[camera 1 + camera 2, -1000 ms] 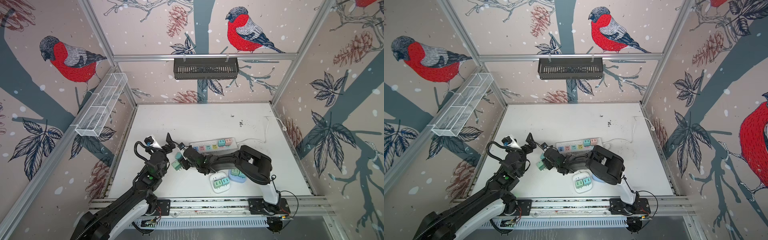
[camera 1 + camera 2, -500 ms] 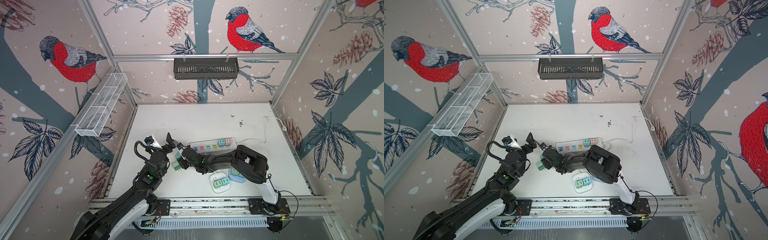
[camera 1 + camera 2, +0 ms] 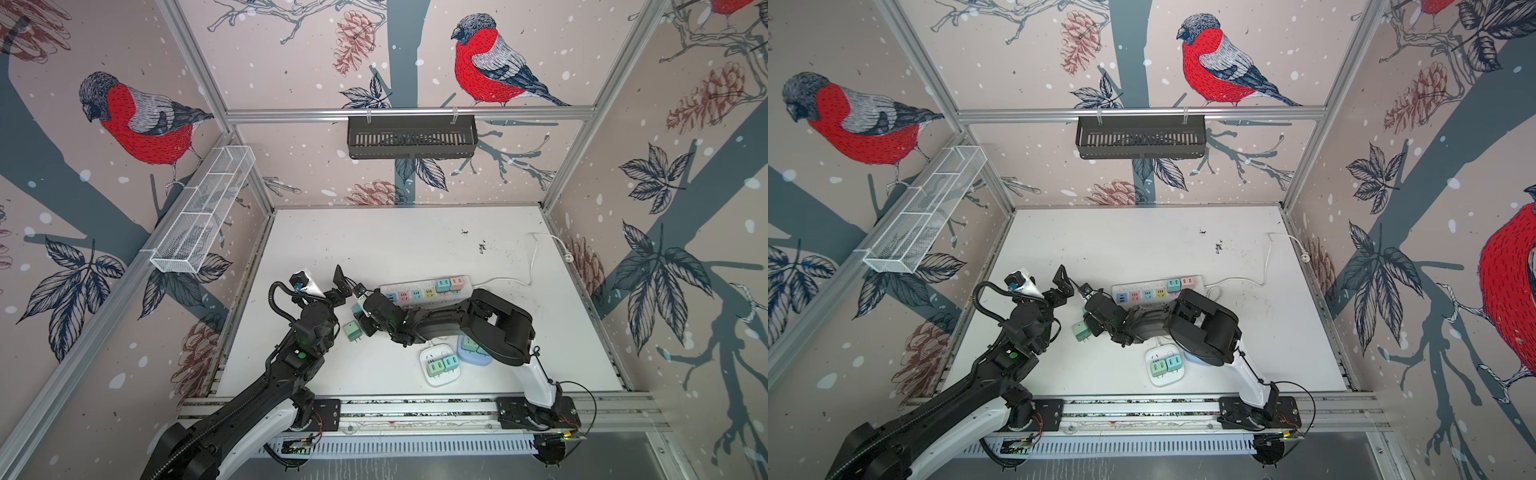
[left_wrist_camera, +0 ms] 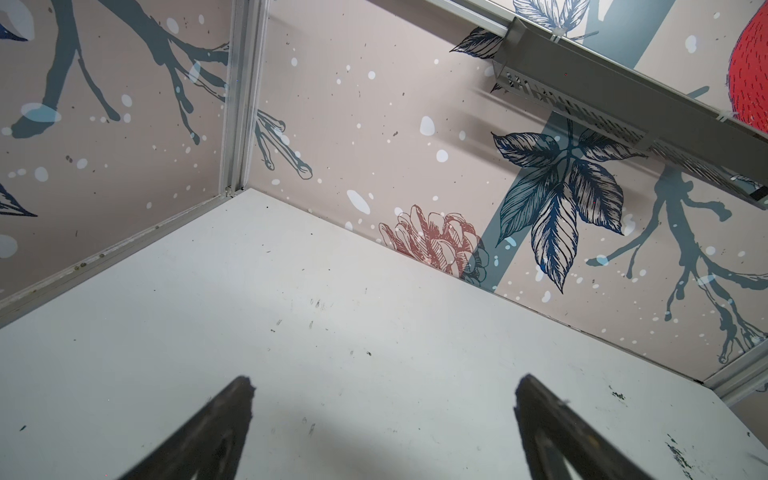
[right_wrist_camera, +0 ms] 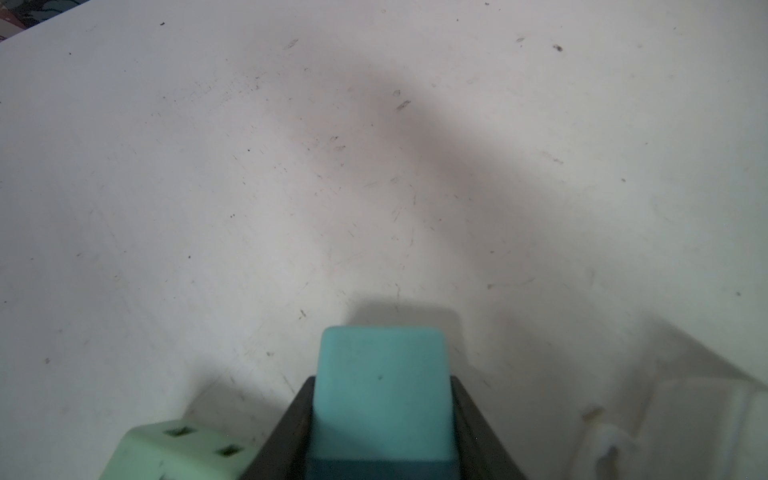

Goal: Insert the plug
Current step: 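Lift the teal adapter with the right gripper toward the left gripper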

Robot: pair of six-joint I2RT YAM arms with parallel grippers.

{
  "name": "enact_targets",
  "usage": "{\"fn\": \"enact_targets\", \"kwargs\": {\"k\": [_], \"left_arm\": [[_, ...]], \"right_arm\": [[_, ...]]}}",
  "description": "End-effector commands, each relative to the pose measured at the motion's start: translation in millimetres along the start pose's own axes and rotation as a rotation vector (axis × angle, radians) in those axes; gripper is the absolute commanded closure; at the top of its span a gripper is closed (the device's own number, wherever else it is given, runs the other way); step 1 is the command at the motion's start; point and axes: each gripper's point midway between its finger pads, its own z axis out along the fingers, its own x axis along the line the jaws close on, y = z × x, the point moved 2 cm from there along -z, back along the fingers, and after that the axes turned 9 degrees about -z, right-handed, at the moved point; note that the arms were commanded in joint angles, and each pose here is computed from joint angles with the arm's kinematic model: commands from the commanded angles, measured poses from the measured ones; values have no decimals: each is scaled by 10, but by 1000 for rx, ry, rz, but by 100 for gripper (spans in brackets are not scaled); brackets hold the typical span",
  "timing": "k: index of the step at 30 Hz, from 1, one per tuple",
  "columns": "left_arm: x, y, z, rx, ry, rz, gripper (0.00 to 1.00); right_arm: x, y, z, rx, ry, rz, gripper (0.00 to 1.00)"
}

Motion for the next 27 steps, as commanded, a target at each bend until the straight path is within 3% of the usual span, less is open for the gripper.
{"fn": "enact_targets", "kwargs": {"k": [1,10,21,27], "left_arm": [[-49,65,3,-20,-18,-23,2],[-163,68,-7,-3,-82,-16,2],[-506,139,-135,40,-282,4,3],[-675,73,-169,76,-383,33,2]], "right_arm": [[42,-58,-77,34,27,2,61],[-248,631,-779,-164,-101,-79,65],[-1276,1742,-2023,-464,-402,-139,68],[-1565,2107,-2556,-686,-426,-228,68]]}}
